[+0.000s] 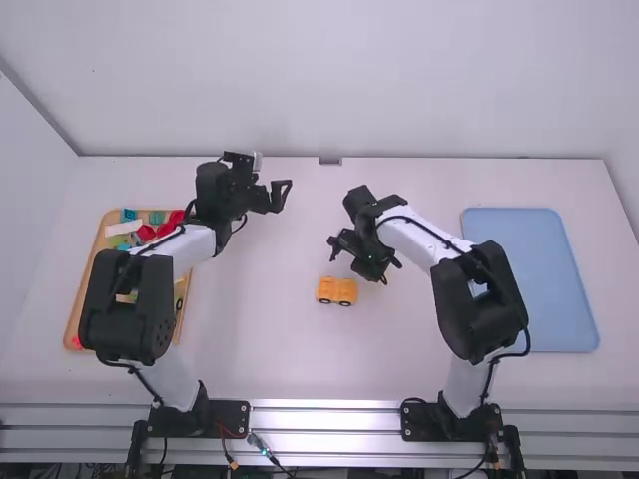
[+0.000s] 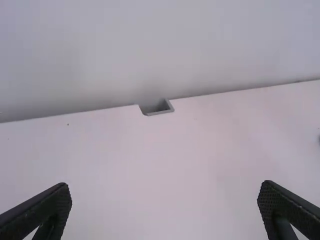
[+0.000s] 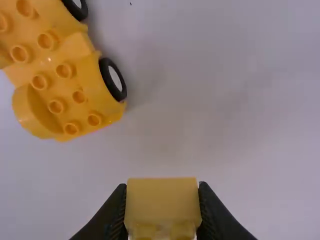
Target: Assemble lego blocks to make yellow taxi
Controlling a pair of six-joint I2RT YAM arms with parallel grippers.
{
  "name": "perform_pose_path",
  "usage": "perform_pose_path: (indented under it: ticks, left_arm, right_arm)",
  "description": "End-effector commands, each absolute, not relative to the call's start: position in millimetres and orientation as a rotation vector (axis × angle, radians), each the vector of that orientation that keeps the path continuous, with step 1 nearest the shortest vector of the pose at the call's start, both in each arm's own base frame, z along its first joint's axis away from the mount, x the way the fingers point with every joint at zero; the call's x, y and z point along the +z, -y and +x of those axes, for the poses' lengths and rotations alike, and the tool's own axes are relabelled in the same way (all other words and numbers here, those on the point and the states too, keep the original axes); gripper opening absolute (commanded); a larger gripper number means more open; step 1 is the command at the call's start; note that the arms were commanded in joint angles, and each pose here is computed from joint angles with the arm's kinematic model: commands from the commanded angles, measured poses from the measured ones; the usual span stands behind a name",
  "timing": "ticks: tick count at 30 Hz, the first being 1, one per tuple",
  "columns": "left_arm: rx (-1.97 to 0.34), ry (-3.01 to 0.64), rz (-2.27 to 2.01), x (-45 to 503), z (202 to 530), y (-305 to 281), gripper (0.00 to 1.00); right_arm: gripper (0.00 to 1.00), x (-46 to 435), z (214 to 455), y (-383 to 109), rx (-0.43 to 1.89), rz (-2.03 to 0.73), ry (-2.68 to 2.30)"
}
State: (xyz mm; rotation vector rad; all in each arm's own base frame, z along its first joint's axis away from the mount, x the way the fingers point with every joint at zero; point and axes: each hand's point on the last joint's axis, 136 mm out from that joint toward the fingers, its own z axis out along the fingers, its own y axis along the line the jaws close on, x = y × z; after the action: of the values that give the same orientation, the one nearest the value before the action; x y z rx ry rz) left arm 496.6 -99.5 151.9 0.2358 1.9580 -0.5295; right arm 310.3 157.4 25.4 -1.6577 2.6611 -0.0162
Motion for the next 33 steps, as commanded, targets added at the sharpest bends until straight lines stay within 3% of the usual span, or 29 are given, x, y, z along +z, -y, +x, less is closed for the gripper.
perform_pose_path:
  ticks: [1,18,19,20,21,22,33]
  left_arm:
    - [-0.493,-1.969,0.272,144.2,495.8,95.7,0.99]
    - [-0.482,-1.994,0.226,139.5,496.4,79.5,0.99]
    - [-0.483,-1.994,0.228,139.4,496.2,80.5,0.99]
    - [-0.484,-1.993,0.230,139.7,496.3,80.9,0.99]
    - [-0.484,-1.993,0.230,139.7,496.3,80.9,0.99]
    - [-0.483,-1.994,0.229,139.5,496.2,80.8,0.99]
    - [-0.558,-2.048,0.297,126.7,482.4,92.5,0.99]
  right_arm:
    - [0.00,25.1,305.4,-152.6,0.023,-1.675,-2.643]
    - [0.00,-5.3,274.9,-140.5,0.075,-1.790,-2.649]
    - [0.08,-5.8,275.9,-140.9,0.073,-1.787,-2.644]
    - [0.70,-6.1,276.3,-142.1,0.072,-1.780,-2.644]
    - [0.70,-6.1,276.3,-142.1,0.072,-1.780,-2.644]
    - [0.99,-5.6,277.7,-140.9,0.063,-1.758,-2.659]
    - [0.99,56.8,316.1,-158.5,0.097,-1.569,-2.526]
